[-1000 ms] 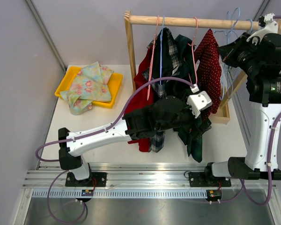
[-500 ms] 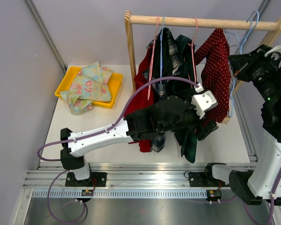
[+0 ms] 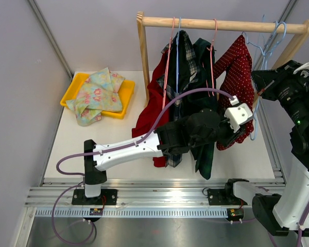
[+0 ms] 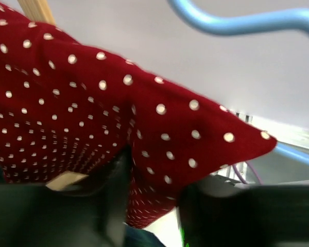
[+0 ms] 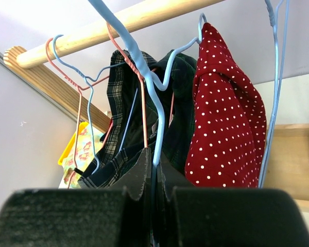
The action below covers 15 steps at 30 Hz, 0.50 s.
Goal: Remove the skirt from the hanger
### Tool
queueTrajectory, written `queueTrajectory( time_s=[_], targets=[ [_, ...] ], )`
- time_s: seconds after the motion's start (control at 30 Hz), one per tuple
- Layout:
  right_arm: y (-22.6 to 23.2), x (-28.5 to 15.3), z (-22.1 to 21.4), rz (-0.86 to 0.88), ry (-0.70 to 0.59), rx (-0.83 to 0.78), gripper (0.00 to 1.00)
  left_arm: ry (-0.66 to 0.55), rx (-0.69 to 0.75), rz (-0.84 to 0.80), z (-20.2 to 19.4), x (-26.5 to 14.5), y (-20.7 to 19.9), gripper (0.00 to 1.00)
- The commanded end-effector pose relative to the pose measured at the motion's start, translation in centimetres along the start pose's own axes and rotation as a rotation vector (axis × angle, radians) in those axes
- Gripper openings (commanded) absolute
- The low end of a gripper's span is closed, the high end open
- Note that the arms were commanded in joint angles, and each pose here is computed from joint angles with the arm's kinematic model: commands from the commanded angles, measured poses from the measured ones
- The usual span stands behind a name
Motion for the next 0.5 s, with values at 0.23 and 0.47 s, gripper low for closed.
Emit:
queueTrajectory(
  time_s=[0.23, 0.47],
  targets=[
    [-0.2, 0.4, 2.2, -0.025, -0.093, -0.045, 0.0, -0.028, -0.025, 0.011, 2.0, -2.8, -0.7, 0.1],
    [-0.6, 1.2, 2.7, -0.046, -0.1, -0.055, 0.0, 0.025, -0.022, -0.032, -0.2, -4.6, -3.3, 0.21]
  ],
)
Point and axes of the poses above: each gripper's point midway between its finger pads, its own x axis out along the fingers, its own y axis along the line the jaws close on, z = x × y, the point moved 5 cm from there along -x, back along the fingers, and after that the axes turned 11 degrees about -x, right-handed, at the moved point
